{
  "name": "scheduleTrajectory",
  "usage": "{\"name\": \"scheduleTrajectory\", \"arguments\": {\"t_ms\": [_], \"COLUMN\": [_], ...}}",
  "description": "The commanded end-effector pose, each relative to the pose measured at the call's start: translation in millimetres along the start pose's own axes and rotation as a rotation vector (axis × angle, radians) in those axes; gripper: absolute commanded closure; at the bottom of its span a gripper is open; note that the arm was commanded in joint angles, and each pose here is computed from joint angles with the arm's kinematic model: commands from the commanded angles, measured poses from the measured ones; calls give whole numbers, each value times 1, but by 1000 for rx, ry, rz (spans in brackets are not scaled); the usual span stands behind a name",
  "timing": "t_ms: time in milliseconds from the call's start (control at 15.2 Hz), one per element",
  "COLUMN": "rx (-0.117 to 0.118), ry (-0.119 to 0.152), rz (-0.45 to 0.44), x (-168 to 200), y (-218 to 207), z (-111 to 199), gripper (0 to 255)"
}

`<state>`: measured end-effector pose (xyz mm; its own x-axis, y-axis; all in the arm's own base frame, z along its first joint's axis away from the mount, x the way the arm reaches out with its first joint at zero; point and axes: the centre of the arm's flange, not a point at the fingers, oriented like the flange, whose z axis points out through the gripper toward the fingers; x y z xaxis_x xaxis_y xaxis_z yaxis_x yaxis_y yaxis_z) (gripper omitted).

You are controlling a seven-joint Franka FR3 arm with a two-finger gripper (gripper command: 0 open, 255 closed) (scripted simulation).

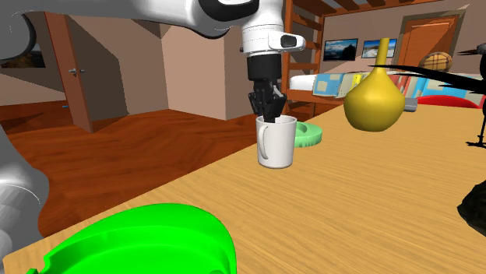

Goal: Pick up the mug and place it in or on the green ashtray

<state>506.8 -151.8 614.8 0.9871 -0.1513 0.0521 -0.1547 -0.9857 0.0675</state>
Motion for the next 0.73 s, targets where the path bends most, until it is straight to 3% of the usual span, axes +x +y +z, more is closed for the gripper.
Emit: {"name": "scheduleTrajectory", "arguments": {"t_ms": [0, 660], "rx": [0, 0], "ry": [0, 0], "rz": [0, 0], "x": [0, 2], "y": [0, 3], "z": [0, -42], "gripper": [255, 255]}}
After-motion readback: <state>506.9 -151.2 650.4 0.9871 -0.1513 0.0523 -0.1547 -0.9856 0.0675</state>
